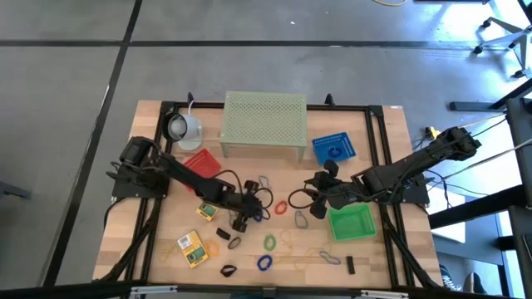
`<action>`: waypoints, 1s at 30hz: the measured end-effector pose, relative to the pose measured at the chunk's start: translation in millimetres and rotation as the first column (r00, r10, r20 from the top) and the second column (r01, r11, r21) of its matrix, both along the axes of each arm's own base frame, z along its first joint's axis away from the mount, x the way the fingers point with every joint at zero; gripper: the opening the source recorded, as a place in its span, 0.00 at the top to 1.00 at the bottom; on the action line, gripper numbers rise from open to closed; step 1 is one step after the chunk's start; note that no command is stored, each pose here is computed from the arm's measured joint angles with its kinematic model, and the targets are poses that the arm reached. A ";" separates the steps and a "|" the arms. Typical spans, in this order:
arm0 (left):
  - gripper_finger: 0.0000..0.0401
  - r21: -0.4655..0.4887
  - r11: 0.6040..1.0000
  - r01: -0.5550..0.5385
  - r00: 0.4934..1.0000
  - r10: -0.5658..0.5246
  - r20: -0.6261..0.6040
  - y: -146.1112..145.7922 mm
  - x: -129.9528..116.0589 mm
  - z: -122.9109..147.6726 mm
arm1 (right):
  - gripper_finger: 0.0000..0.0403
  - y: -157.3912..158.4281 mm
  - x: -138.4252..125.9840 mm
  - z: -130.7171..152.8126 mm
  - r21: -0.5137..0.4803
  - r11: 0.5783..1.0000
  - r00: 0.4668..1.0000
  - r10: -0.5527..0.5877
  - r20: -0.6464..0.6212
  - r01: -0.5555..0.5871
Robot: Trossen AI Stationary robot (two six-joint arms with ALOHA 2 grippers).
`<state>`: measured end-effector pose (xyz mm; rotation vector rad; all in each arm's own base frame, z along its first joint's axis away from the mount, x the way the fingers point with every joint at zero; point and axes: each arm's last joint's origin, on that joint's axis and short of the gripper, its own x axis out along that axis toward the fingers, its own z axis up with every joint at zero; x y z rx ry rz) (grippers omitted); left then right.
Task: Pick & Place Office Desk Supplies
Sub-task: Put the blue spring keychain into the blue bin
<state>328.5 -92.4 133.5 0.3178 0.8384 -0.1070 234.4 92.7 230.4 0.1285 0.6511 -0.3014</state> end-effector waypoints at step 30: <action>0.96 0.060 0.912 -0.406 0.725 0.281 0.628 -16.6 -22.3 122.8 | 0.65 13.3 31.7 18.8 -0.108 0.989 0.943 0.130 0.307 -0.101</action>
